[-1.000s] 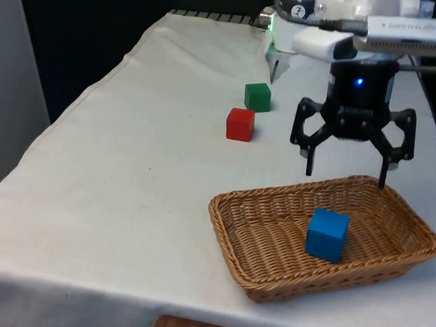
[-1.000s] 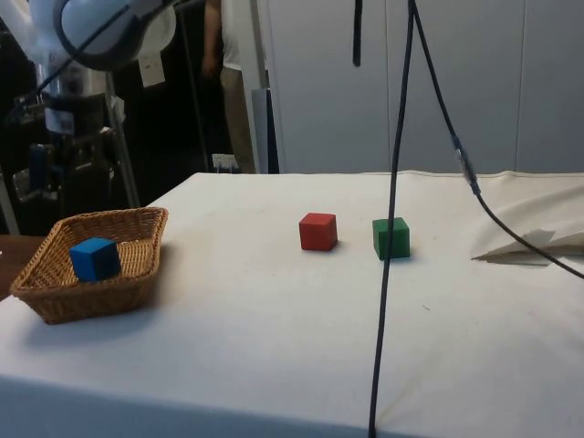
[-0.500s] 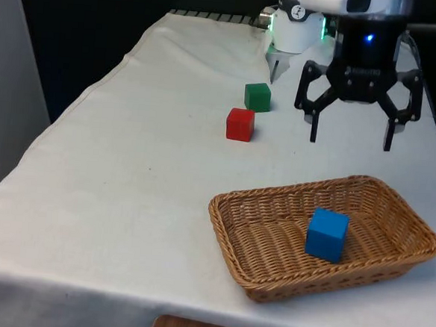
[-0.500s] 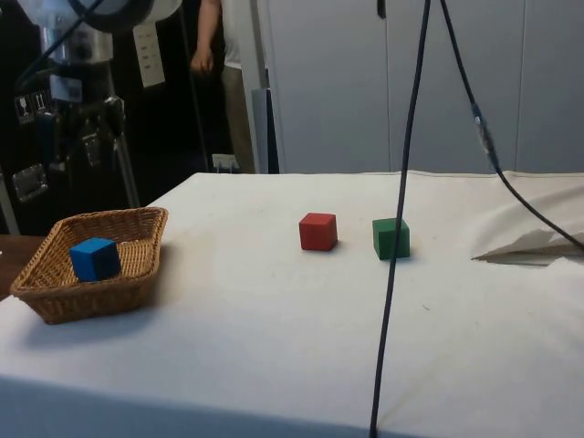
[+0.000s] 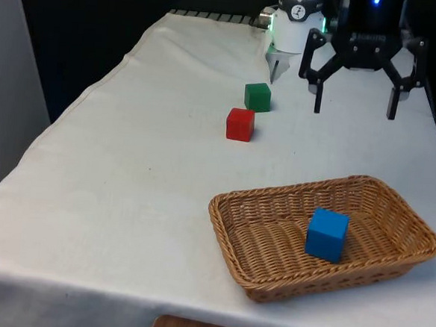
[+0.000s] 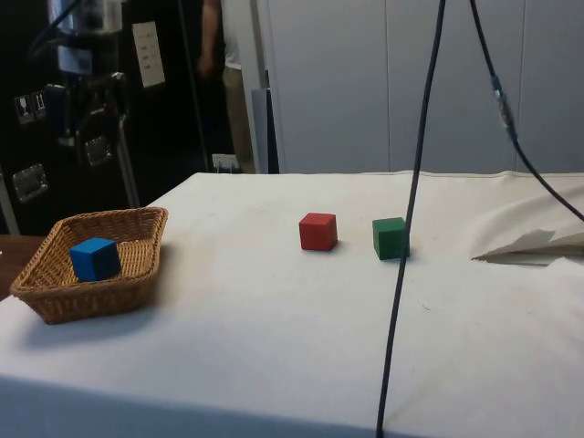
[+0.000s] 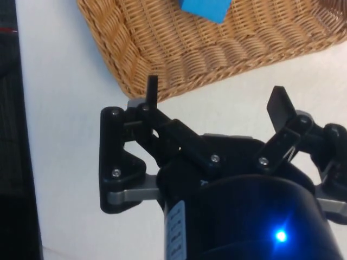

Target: Pick up the blue cube and place it into the basket.

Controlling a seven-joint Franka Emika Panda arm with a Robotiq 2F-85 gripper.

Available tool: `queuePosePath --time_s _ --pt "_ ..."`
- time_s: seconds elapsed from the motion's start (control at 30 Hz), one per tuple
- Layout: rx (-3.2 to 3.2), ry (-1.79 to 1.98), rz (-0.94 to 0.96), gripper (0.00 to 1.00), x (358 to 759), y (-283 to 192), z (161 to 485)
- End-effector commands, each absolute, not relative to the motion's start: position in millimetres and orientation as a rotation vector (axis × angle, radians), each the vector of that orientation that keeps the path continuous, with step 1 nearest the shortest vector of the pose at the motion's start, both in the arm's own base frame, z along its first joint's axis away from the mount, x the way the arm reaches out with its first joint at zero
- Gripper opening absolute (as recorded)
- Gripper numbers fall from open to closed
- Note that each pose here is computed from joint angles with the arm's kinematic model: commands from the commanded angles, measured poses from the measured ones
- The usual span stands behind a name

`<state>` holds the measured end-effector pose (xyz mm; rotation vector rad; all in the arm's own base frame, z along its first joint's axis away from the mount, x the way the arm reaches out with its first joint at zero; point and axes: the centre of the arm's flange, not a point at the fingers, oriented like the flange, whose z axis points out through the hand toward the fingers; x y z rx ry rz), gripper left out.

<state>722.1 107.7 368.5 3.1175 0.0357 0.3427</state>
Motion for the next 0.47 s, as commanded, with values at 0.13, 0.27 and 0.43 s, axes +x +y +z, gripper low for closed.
queuePosePath --time_s 0.13,0.27,0.43 --pt "3.124 0.061 0.357 1.0 713.8 109.4 377.9" --pt "3.123 0.077 0.363 1.0 708.3 109.6 383.1" --pt "3.118 0.079 0.355 1.0 705.7 108.9 382.1"
